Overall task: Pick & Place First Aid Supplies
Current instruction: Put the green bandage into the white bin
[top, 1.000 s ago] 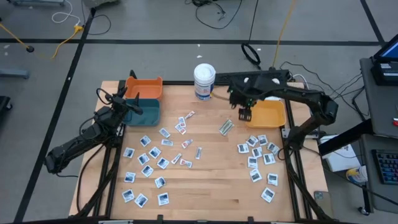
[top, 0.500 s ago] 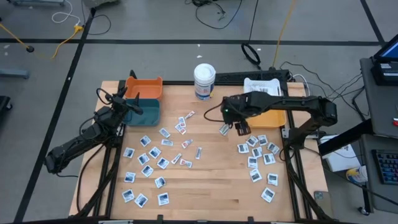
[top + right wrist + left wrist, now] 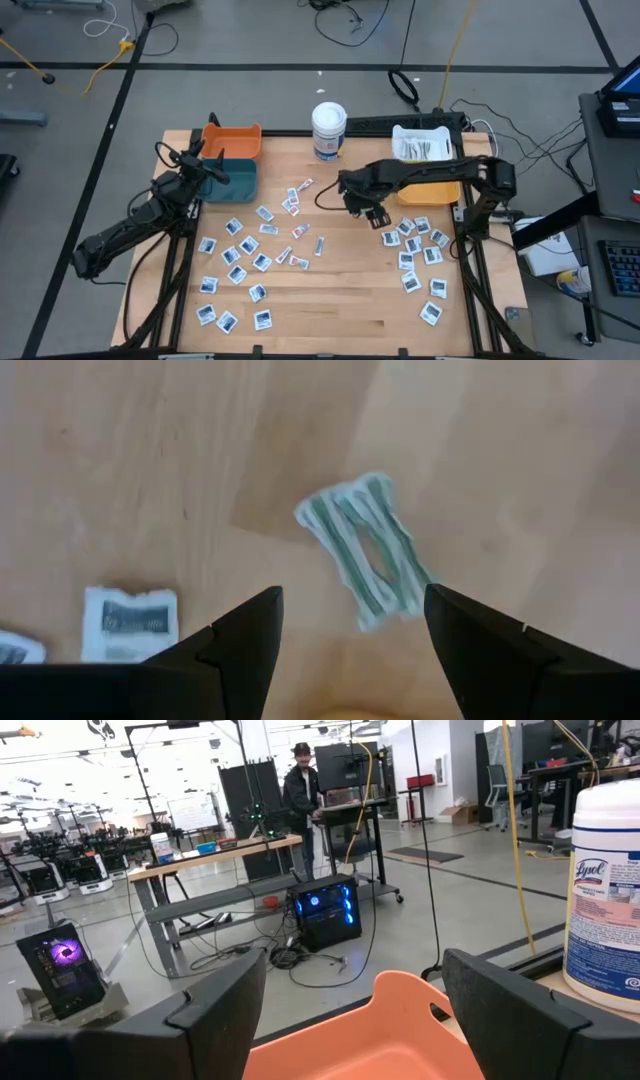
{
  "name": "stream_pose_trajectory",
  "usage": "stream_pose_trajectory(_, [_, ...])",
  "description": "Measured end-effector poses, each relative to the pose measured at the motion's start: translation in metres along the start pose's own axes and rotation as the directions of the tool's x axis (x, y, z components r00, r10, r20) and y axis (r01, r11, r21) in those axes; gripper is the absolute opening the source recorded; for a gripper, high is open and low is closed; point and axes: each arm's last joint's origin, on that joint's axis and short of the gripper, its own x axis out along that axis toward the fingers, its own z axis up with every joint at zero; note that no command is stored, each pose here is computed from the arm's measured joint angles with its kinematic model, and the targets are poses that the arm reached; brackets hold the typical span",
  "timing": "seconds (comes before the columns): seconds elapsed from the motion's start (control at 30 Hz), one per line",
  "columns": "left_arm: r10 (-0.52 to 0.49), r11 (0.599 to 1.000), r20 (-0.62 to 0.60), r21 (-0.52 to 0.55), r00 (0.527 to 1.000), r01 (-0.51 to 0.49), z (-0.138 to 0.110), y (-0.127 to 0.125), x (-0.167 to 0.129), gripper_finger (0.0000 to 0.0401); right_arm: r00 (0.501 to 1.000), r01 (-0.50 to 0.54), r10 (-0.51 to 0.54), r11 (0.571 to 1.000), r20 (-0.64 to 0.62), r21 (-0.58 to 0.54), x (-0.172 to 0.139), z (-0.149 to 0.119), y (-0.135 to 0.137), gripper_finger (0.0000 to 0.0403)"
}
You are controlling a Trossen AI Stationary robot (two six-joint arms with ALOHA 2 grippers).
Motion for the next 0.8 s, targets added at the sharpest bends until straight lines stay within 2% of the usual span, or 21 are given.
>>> stream_pose_trajectory(0.2, [0.0,1.0,0.0,0.0,1.0,0.0,0.0,0.0,0.0,0.0308,0.998,-0.024,0.021,0.999,-0.061,-0.037,0.042,-0.005,0.005,0.0238])
stream_pose_trajectory(0.33, [0.0,1.0,0.0,0.0,1.0,0.0,0.0,0.0,0.0,0.0308,0.998,-0.021,0.018,0.999,-0.056,-0.048,0.058,-0.01,0.007,0.0238])
stream_pose_trajectory(0.63, [0.0,1.0,0.0,0.0,1.0,0.0,0.0,0.0,0.0,0.0308,0.999,-0.014,0.011,0.998,-0.047,-0.067,0.066,-0.016,0.008,0.0235])
stream_pose_trajectory(0.8, [0.0,1.0,0.0,0.0,1.0,0.0,0.0,0.0,0.0,0.0308,1.0,-0.005,0.004,0.997,-0.022,-0.074,0.071,-0.017,0.01,0.0192])
